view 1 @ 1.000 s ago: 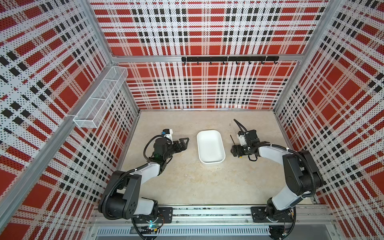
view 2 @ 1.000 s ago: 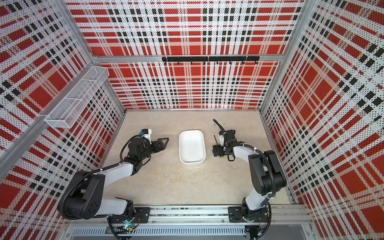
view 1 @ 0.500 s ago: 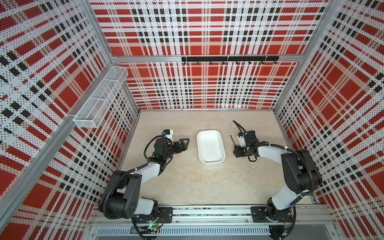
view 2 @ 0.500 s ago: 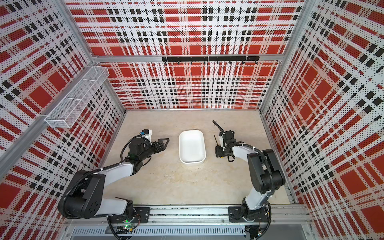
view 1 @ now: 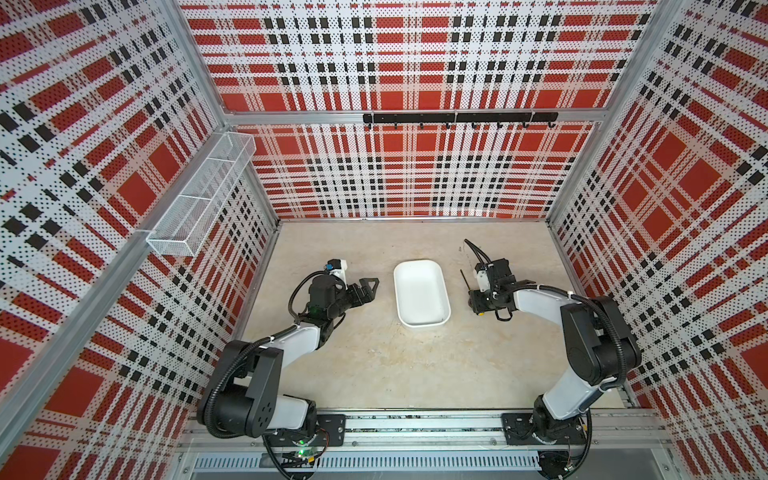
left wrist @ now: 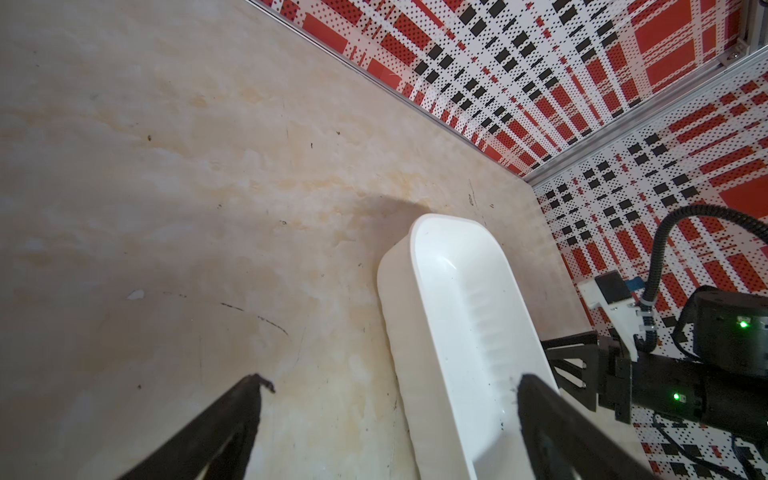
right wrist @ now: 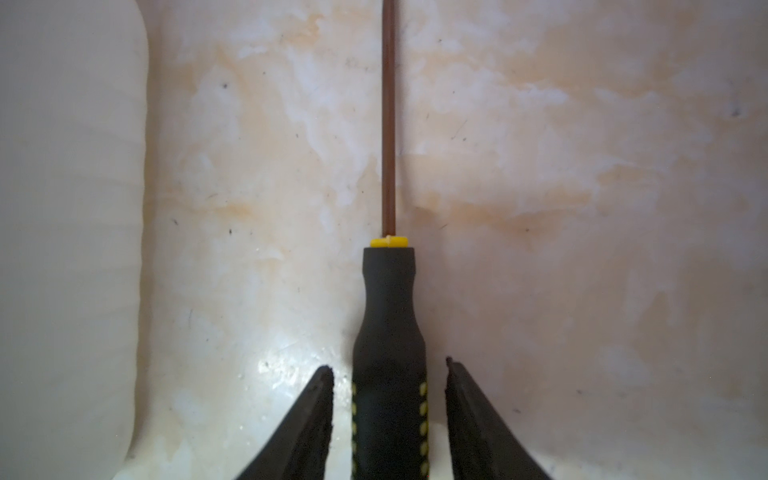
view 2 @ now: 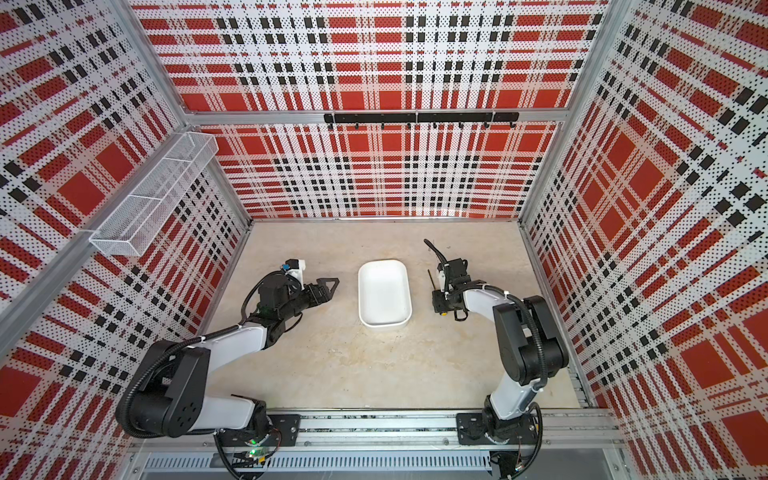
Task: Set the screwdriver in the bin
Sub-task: 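Lower the right gripper over the screwdriver handle and close on it, then lift the screwdriver with the right gripper off the table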
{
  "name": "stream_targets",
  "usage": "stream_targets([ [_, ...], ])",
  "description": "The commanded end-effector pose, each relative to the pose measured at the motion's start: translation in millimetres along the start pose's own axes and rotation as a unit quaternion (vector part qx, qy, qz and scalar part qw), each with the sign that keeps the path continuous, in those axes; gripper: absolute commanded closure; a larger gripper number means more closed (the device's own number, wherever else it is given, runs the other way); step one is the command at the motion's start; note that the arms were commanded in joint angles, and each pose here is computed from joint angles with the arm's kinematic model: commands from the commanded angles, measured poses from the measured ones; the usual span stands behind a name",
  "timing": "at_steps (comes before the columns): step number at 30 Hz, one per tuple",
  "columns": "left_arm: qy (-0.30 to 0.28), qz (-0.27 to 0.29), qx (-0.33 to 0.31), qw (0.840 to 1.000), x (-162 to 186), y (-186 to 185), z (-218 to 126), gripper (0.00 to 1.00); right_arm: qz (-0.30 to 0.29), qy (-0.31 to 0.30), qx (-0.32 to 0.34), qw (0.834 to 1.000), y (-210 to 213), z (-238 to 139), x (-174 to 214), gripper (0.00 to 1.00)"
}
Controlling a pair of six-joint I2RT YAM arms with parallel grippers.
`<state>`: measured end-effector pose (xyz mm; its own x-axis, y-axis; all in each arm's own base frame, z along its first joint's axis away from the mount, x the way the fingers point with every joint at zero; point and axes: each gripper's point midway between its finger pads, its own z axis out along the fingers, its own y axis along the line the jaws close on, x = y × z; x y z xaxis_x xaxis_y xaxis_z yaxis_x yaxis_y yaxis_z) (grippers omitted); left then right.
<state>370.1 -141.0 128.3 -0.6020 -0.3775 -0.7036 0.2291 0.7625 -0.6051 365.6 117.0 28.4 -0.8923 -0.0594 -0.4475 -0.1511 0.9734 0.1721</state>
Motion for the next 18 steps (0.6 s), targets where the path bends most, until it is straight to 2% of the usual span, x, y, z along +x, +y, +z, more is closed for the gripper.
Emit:
stream_targets([
  [1, 0.002, 0.009, 0.009, 1.000, -4.4, -7.0, 0.9, 0.02, -0.004, 0.006, 0.006, 1.000, 0.7, 1.8, -1.7, 0.57],
  [12, 0.005, 0.009, 0.007, 1.000, -2.4, -6.3, 0.1, 0.02, 0.000, 0.025, 0.006, 1.000, 0.7, 5.1, 3.2, 0.78],
  [16, 0.005, 0.011, 0.005, 1.000, -2.8, -6.0, -0.7, 0.02, 0.006, 0.026, -0.003, 1.000, 4.6, 1.6, 1.4, 0.90],
  [18, 0.005, 0.012, 0.004, 1.000, -3.0, -5.5, -1.2, 0.02, 0.010, 0.024, -0.008, 1.000, 7.3, -2.6, -2.1, 0.93],
])
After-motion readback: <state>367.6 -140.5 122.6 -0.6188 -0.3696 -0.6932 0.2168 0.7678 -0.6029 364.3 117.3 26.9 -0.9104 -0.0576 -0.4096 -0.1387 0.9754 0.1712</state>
